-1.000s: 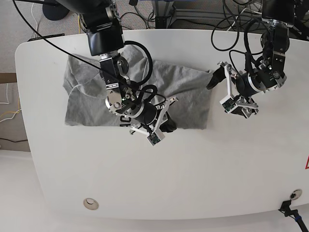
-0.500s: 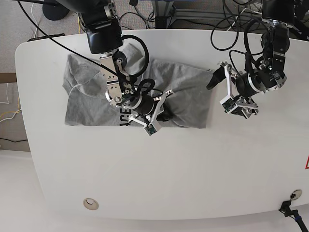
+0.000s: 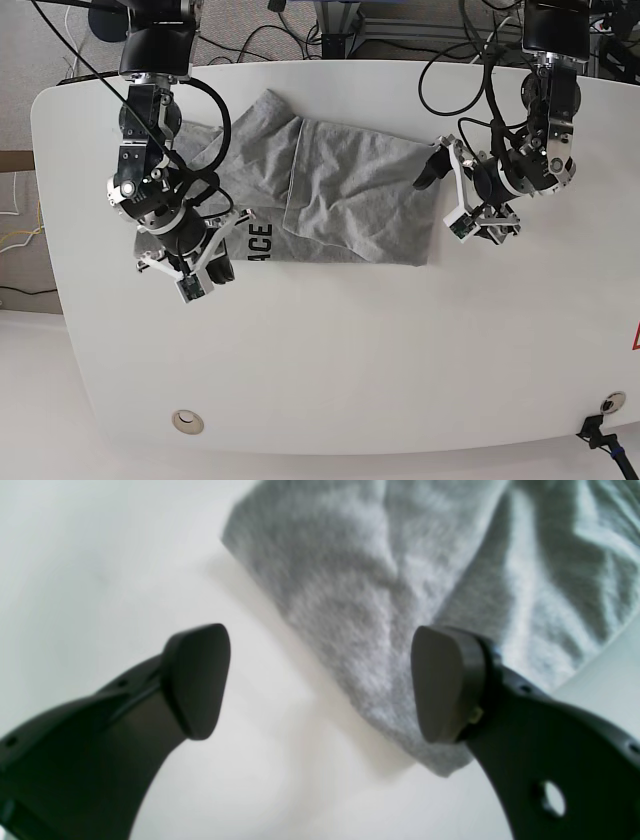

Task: Fold the T-shirt properly
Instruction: 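Move the right gripper to the shirt's outer end and grasp it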

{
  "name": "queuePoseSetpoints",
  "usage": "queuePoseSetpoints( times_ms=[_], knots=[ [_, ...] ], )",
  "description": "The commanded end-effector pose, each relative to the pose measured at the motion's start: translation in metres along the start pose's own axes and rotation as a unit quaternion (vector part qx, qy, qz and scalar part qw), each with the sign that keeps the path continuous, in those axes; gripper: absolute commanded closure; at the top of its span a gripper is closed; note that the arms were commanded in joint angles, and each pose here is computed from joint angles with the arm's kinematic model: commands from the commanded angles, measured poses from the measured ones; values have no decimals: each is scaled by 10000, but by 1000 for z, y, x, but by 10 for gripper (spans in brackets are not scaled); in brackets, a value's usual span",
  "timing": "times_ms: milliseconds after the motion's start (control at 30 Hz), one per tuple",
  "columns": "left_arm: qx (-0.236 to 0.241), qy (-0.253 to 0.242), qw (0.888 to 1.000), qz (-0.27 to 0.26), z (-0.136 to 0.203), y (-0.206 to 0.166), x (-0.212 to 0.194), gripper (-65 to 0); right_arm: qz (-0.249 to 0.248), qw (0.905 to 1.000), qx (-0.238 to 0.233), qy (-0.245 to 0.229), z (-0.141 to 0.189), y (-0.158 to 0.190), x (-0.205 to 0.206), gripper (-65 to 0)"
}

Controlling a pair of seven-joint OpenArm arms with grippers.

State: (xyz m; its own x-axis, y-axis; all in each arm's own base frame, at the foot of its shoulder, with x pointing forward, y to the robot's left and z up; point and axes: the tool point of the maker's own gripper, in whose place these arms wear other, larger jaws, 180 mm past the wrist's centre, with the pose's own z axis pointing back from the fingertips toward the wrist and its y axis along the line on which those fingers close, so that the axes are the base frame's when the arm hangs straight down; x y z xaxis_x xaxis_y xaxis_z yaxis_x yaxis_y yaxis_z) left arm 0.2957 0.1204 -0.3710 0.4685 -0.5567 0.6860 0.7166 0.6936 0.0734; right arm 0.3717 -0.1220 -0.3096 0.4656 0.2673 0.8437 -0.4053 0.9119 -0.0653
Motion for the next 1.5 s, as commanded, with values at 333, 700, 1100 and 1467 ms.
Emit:
queuePoseSetpoints(
  times_ms=[333,700,1100,1467],
  knots=[
    [-328,-616,9894,1275,-21,7,9,-533,-923,9853,-1428,171,64,-104,-57,-495],
    [-418,-355,9863,1559,-31,4,-14,-533,-2003,9704,-1207,606,83,-142,-127,-495],
    [-613,-713,9795,1779,-26,0,0,-533,-2554,9621,-680,671,72,-116,-150,-495],
    [-577,-681,9837,1560,-21,1,10,-533,-2620,9610,-195,866,49,-78,-160,-494]
  ],
)
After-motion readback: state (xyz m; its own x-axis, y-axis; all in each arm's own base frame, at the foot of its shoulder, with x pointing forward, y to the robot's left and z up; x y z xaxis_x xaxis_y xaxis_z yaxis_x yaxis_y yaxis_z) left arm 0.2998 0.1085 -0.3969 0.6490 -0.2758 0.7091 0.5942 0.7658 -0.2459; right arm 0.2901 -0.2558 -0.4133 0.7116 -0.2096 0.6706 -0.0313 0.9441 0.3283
